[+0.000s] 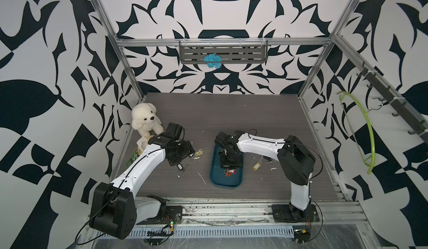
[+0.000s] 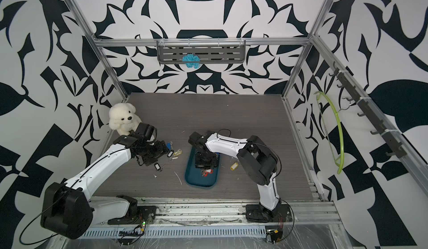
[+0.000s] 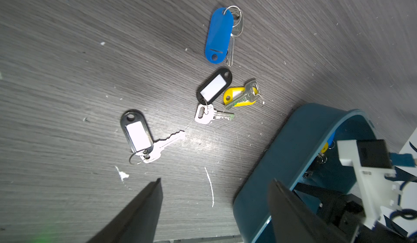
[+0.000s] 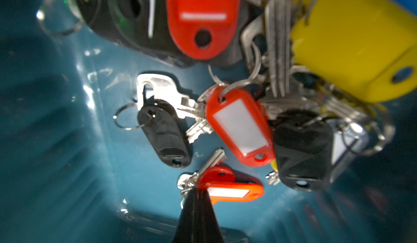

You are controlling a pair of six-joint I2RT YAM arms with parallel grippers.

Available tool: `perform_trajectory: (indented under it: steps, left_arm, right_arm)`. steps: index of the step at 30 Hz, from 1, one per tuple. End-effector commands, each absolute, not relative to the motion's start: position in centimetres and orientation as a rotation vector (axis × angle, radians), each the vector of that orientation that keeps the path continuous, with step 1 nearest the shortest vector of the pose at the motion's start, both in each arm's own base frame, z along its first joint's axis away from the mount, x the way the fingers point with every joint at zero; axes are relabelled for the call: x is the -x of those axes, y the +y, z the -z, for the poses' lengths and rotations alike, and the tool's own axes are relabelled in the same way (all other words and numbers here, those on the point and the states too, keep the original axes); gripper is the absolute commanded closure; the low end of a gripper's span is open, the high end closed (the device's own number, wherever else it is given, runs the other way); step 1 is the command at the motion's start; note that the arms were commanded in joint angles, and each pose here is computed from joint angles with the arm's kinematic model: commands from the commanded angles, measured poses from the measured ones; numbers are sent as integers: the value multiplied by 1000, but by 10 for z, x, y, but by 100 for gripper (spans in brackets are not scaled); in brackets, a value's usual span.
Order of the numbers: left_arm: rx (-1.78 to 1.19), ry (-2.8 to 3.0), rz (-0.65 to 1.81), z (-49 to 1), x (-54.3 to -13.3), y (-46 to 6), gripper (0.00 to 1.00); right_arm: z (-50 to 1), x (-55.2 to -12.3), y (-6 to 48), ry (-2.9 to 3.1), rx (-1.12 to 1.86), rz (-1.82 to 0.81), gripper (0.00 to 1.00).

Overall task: Take the keys out of the storage box
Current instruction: Pick up the key from the storage box, then place the key at the center of the board.

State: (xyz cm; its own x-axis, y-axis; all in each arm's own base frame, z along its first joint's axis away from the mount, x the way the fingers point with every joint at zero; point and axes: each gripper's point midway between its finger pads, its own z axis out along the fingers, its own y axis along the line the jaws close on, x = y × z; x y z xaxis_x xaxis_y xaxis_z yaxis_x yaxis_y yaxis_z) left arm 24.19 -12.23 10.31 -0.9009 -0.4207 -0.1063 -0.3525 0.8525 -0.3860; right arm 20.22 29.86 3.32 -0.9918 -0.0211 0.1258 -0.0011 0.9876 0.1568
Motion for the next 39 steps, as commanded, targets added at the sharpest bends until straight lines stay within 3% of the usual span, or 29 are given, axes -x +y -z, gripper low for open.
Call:
perform_trajectory:
  steps: [1, 15, 20, 30, 39]
  left_arm:
    - [587, 2849, 528, -102, -240, -122, 19]
    - [571, 2810, 526, -116, -244, -120, 19]
    - [533, 2793, 526, -124, -245, -122, 19]
    - [450, 2773, 527, -134, -250, -134, 20]
    - [412, 2768, 523, -139, -249, -143, 20]
  right_arm:
    - [-53, -203, 288, -3052, 0, 213, 100]
    - [-135, -225, 269, -3202, 37, 322, 100]
    - [-158, -241, 237, -3247, 128, 352, 100]
    - [-152, -277, 152, -3245, 363, 294, 100]
    - [-108, -324, 140, -3196, 360, 227, 100]
